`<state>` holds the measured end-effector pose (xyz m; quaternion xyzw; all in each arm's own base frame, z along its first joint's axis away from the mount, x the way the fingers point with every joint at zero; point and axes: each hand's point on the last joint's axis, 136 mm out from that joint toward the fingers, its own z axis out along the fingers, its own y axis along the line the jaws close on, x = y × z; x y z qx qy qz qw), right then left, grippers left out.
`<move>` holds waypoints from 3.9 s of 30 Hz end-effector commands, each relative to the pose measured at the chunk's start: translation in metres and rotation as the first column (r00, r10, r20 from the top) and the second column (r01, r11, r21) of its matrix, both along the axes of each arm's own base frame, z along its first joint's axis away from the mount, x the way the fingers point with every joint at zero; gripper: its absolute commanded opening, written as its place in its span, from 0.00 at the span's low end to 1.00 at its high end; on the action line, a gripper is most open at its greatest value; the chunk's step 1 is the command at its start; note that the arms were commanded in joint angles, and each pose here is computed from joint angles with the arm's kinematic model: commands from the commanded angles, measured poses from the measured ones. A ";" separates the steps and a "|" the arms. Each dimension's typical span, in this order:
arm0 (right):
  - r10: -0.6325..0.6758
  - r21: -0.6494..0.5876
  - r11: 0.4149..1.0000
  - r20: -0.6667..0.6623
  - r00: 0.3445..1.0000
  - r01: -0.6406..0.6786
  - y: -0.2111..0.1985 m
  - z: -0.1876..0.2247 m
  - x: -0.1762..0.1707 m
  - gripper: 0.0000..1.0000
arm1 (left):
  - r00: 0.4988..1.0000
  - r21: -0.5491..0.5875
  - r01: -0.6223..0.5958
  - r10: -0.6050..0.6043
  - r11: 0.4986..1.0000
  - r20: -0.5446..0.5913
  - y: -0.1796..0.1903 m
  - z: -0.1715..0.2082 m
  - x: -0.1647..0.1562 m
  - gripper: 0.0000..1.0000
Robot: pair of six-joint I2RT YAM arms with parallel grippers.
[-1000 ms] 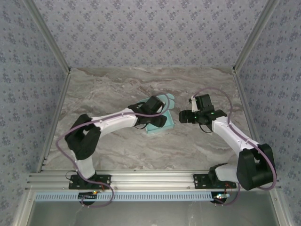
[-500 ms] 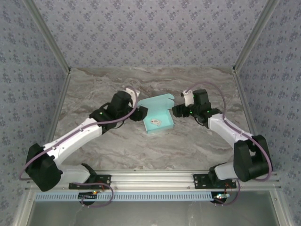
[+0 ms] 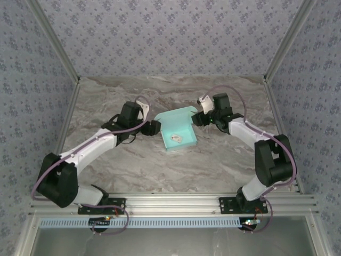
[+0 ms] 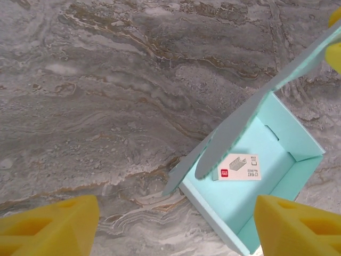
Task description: Fold the paper box
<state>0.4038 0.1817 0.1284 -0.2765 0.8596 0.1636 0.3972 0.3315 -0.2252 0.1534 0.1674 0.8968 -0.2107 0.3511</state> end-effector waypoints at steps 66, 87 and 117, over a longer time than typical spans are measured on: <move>0.115 0.031 0.993 -0.027 0.993 -0.115 0.001 0.019 -0.004 0.62 | 0.971 0.111 0.213 -0.223 0.971 0.089 -0.036 -0.009 0.022 0.09; 0.276 -0.011 0.961 -0.050 0.960 -0.277 0.036 0.000 0.027 0.33 | 0.970 0.085 0.223 -0.230 0.971 0.080 -0.041 -0.006 0.021 0.09; -0.502 -0.095 0.861 -0.004 0.865 0.500 0.035 0.008 -0.004 0.08 | 0.926 0.003 -0.374 0.374 0.927 0.046 -0.020 -0.007 0.066 0.10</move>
